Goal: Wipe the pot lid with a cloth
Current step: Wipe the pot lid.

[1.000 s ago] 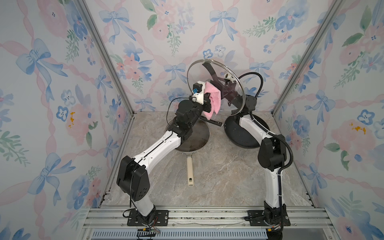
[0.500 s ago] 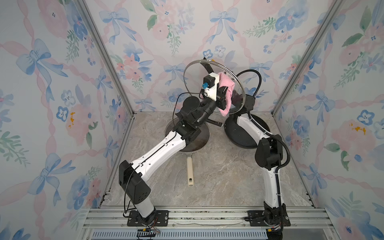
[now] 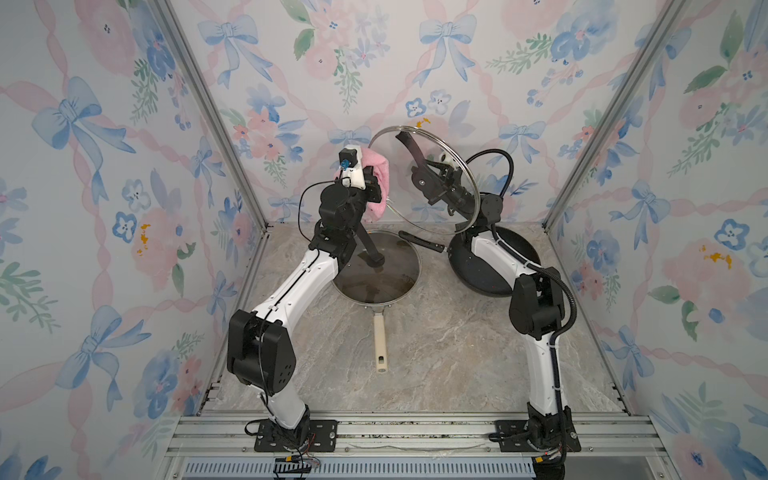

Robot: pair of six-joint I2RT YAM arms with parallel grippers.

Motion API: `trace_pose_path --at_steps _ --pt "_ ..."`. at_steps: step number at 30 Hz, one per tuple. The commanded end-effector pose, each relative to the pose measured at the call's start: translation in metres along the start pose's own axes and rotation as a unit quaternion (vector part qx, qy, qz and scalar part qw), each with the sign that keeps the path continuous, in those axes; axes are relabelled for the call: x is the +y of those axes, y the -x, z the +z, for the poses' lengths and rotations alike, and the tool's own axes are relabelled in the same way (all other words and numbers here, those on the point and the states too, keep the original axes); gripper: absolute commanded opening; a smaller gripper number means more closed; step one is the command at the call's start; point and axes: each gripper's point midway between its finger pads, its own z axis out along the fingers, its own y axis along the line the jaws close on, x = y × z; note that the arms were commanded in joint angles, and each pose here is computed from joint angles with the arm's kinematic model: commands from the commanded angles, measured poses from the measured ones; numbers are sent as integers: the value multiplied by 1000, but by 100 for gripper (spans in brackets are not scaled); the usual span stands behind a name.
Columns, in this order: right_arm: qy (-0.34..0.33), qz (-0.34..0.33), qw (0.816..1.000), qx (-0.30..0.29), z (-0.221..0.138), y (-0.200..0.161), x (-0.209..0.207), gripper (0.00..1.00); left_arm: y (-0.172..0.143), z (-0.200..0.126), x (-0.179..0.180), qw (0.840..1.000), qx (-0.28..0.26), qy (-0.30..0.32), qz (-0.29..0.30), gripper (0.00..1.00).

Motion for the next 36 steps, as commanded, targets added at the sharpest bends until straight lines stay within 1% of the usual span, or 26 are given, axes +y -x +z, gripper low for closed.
trace_pose_path --at_steps 1,3,6,8,11,14,16,18,20,23,26,27,29,30,32,34,36 --pt "94 -29 994 45 12 -41 107 0 9 -19 -12 999 -4 -12 -30 0" --pt "91 -26 995 43 11 -39 103 0 17 -25 -40 998 -10 -48 -33 0" --pt "85 -18 995 39 10 -35 93 0 44 -32 -99 992 -39 -115 -19 0" --pt "81 -12 996 37 10 -34 87 0 66 -38 -138 984 -61 -166 -27 0" --pt "81 -9 996 37 11 -32 82 0 84 -43 -178 970 -80 -226 -42 0" --pt "85 -9 996 37 12 -32 82 0 82 -47 -210 956 -76 -275 -67 0" --pt "86 -10 996 37 12 -31 83 0 69 -51 -228 949 -61 -301 -77 0" --pt "90 -14 995 37 12 -31 88 0 45 -50 -235 948 -35 -305 -81 0" --pt "93 -18 995 36 11 -30 92 0 18 -47 -226 958 -8 -277 -81 0" --pt "97 -25 994 34 8 -28 99 0 -28 -40 -190 973 39 -214 -81 0" --pt "98 -27 994 34 5 -27 104 0 -63 -36 -135 981 78 -136 -113 0" --pt "98 -29 994 33 4 -27 106 0 -70 -38 -120 983 85 -114 -118 0" --pt "95 -28 995 30 2 -24 104 0 -75 -44 -106 986 90 -87 -113 0" --pt "94 -28 995 29 1 -24 103 0 -76 -47 -109 984 93 -95 -116 0" --pt "89 -25 995 27 0 -21 99 0 -72 -52 -128 981 93 -124 -117 0" --pt "87 -17 996 25 1 -18 92 0 -62 -59 -165 975 87 -177 -107 0" --pt "89 -11 996 28 3 -17 89 0 -51 -69 -206 962 78 -242 -103 0"
